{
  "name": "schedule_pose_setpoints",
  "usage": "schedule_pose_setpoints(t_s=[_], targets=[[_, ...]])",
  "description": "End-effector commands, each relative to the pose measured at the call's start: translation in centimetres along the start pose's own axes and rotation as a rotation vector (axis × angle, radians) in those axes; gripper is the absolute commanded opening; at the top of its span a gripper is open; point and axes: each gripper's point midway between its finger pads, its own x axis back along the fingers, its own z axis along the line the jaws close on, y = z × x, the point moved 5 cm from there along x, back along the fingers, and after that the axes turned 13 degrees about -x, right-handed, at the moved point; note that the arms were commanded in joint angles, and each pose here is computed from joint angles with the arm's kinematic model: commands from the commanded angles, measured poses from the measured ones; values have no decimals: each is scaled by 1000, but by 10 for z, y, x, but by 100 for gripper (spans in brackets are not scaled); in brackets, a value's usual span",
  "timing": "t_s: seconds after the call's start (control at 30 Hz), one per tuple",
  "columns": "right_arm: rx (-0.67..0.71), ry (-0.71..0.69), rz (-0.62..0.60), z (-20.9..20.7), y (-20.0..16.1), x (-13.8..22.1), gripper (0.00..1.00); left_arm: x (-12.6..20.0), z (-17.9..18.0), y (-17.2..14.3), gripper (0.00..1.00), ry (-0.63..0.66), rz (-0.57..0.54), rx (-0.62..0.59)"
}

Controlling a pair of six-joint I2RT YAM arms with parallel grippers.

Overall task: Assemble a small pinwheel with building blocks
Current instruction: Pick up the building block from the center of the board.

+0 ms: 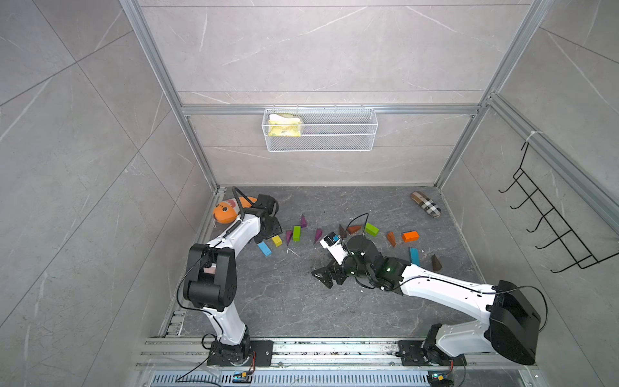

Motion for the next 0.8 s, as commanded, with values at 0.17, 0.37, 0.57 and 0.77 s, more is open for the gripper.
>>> schedule_pose_setpoints(t_s=[0.17,0.37,0.57,0.77], targets=[[54,4,-10,11,5,4,100,-20,-11,4,63,2,35,23],[57,-3,9,10,1,3,99,-33,-13,4,59,6,43,45],[57,-7,23,9,-3,1,100,-44,-15,4,57,0,54,50],[63,-16,43,7,-7,-1,100,-52,-18,5,56,-3,56,54]])
